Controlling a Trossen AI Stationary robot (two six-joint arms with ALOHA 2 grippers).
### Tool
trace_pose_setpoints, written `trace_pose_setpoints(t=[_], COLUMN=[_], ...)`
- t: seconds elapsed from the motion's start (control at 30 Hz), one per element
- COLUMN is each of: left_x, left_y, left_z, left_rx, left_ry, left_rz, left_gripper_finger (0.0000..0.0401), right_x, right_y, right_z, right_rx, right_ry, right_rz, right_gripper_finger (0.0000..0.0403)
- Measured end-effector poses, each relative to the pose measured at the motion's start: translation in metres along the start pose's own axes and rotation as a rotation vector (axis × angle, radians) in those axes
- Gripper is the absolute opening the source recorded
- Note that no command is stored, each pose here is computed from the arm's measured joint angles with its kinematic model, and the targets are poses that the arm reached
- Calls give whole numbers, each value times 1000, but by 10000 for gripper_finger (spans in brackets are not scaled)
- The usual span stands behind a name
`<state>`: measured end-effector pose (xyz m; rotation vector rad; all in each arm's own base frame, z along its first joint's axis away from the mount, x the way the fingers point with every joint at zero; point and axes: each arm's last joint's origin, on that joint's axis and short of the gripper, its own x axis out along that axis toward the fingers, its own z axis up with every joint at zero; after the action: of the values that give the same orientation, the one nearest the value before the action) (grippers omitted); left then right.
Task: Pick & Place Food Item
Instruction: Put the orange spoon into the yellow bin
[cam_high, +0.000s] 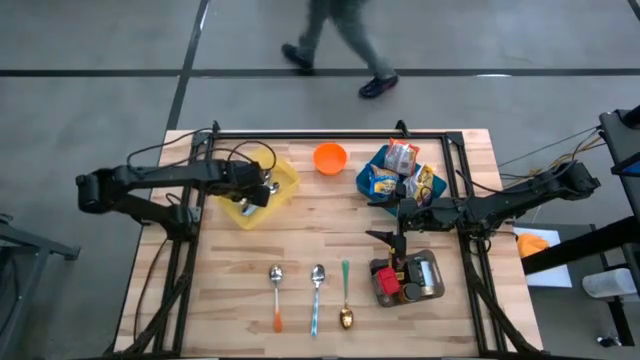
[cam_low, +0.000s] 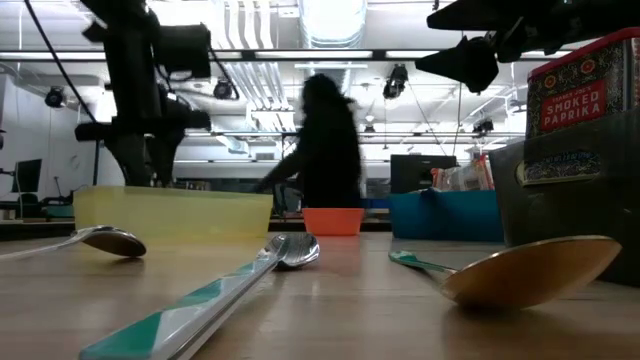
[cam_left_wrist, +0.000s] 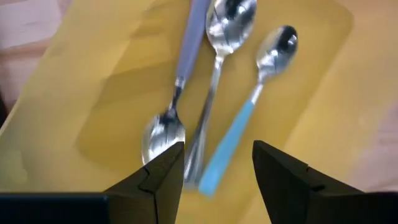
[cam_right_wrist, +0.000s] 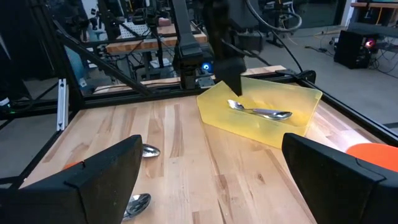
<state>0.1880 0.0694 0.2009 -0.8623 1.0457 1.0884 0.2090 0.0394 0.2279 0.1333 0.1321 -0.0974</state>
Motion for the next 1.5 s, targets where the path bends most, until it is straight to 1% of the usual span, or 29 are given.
trace_pose_setpoints(t=[0.13, 0.27, 0.4, 0.53, 0.7, 0.9, 1.03, 1.17, 1.33, 1.5], left_x=[-23, -43, -56, -62, -57, -42, -39, -40, -35, -22], left_y=[-15, -31, -41, -50, -62, -81, -99, -118, -143, -157], left_z=[-10, -26, -45, -70, -103, -142, -165, -180, -190, -199], left_rx=[1, -29, -82, -130, -132, -93, -76, -80, -63, -54], left_ry=[-35, -86, -74, -42, 1, 179, 256, 269, 272, 305], left_rz=[-2, -52, -112, -154, -140, -130, -141, -140, -118, -70], left_gripper_finger=[193, 193, 193, 193, 193, 193, 193, 193, 193, 193], right_x=[0, 0, 0, 0, 0, 0, 0, 0, 0, 0], right_y=[0, 0, 0, 0, 0, 0, 0, 0, 0, 0], right_z=[0, 0, 0, 0, 0, 0, 0, 0, 0, 0], right_rx=[0, 0, 0, 0, 0, 0, 0, 0, 0, 0], right_ry=[0, 0, 0, 0, 0, 0, 0, 0, 0, 0], right_rz=[0, 0, 0, 0, 0, 0, 0, 0, 0, 0], right_gripper_finger=[381, 381, 381, 381, 381, 381, 381, 381, 381, 381])
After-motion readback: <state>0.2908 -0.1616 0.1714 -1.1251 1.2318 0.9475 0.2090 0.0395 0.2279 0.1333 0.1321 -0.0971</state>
